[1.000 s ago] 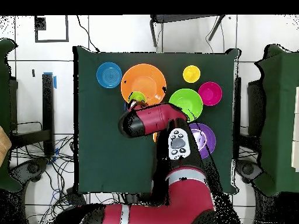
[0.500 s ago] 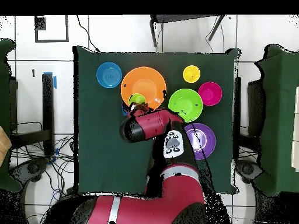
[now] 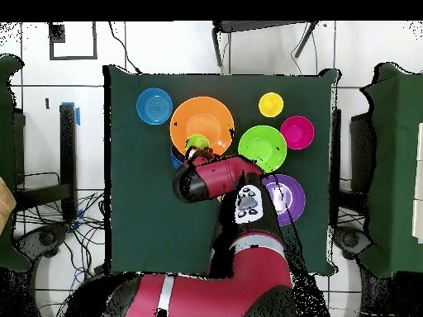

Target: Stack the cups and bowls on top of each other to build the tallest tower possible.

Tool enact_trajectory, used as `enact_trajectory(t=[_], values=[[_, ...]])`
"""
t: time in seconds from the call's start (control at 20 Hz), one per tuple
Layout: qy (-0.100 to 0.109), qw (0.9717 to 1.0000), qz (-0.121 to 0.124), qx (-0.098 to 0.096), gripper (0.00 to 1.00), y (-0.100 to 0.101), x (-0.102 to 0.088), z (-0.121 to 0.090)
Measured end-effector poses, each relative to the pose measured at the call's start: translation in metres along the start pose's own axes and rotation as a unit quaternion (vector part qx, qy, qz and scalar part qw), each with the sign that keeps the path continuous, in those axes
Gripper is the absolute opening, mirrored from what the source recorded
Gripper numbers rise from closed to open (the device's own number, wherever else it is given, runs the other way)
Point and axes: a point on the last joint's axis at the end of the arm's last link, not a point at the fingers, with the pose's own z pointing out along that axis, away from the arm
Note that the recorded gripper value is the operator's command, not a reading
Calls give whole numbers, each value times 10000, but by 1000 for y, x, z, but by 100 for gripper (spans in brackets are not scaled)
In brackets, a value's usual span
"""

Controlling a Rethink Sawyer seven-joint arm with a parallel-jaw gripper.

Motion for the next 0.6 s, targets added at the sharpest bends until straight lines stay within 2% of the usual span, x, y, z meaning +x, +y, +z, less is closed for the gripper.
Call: enact_trajectory(t=[0.25, 0.3, 0.6], values=[[8, 10000, 42, 19, 0, -6, -1, 1], [10, 10000, 50, 22, 100, -6, -1, 1], [46, 9998, 205, -55, 100, -12, -5, 2]])
